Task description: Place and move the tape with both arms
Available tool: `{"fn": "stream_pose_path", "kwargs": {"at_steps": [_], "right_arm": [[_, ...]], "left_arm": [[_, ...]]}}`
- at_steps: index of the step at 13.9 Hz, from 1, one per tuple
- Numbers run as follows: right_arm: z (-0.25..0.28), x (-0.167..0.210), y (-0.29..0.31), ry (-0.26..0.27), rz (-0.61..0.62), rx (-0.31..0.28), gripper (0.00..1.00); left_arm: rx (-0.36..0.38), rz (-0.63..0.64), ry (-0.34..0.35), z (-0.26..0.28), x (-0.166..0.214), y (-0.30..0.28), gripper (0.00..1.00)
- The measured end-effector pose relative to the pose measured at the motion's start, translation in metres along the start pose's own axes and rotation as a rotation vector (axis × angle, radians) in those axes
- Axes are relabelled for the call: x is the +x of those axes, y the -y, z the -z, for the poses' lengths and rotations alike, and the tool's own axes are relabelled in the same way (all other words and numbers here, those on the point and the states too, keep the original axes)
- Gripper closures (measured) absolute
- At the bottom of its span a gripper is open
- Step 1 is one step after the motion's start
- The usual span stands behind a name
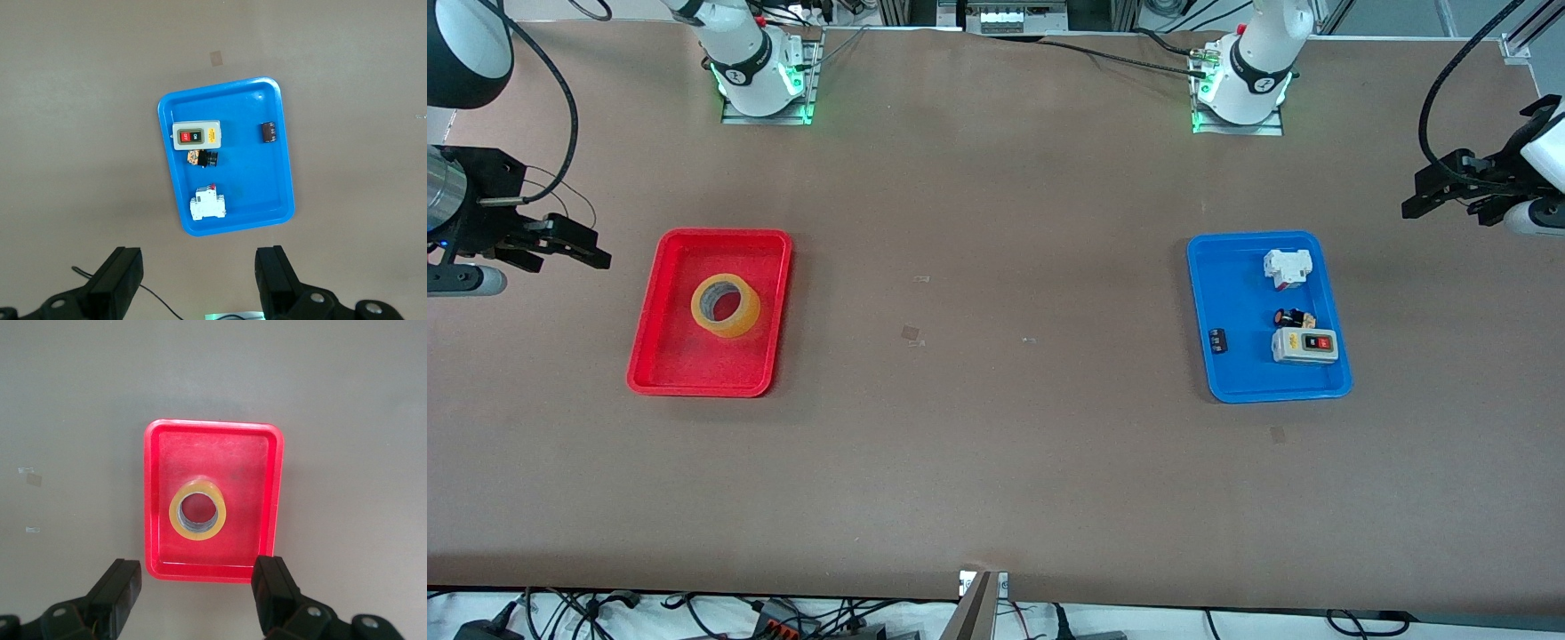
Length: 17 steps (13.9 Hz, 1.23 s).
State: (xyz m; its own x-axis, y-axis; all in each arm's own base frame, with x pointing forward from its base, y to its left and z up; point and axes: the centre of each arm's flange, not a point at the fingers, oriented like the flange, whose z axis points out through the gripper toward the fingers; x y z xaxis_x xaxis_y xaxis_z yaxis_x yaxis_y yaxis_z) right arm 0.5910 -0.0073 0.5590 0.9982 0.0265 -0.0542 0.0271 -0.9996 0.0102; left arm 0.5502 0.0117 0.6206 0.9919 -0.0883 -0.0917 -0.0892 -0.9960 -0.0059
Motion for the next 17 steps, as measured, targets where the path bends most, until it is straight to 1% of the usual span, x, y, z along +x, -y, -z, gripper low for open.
{"fn": "stream_pose_path", "kwargs": {"at_steps": [2, 6, 8, 10, 11, 13, 17], "right_arm": [[-0.0003, -0.0004, -0.0007, 0.001, 0.0, -0.003, 0.0], [-0.0022, -0.0009, -0.001, 0.008, 0.007, -0.033, 0.0], [-0.0033, -0.0024, -0.0021, 0.022, 0.002, -0.026, 0.0], [-0.0035, -0.0025, -0.0018, 0.022, -0.005, 0.002, 0.0], [-0.0034, -0.0026, -0.0012, 0.022, -0.005, 0.006, 0.0], [-0.0017, -0.0033, -0.0012, 0.019, -0.005, 0.006, 0.0], [0.0065, -0.008, -0.0032, 0.01, -0.003, -0.019, 0.0]], "left_arm": [[0.0, 0.0, 0.0, 0.0, 0.0, 0.0, 0.0], [0.0, 0.0, 0.0, 0.0, 0.0, 0.0, 0.0], [0.0, 0.0, 0.0, 0.0, 0.0, 0.0, 0.0], [0.0, 0.0, 0.0, 0.0, 0.0, 0.0, 0.0], [0.0, 0.0, 0.0, 0.0, 0.0, 0.0, 0.0], [0.0, 0.0, 0.0, 0.0, 0.0, 0.0, 0.0], [0.0, 0.0, 0.001, -0.0001, -0.0001, 0.0, 0.0]]}}
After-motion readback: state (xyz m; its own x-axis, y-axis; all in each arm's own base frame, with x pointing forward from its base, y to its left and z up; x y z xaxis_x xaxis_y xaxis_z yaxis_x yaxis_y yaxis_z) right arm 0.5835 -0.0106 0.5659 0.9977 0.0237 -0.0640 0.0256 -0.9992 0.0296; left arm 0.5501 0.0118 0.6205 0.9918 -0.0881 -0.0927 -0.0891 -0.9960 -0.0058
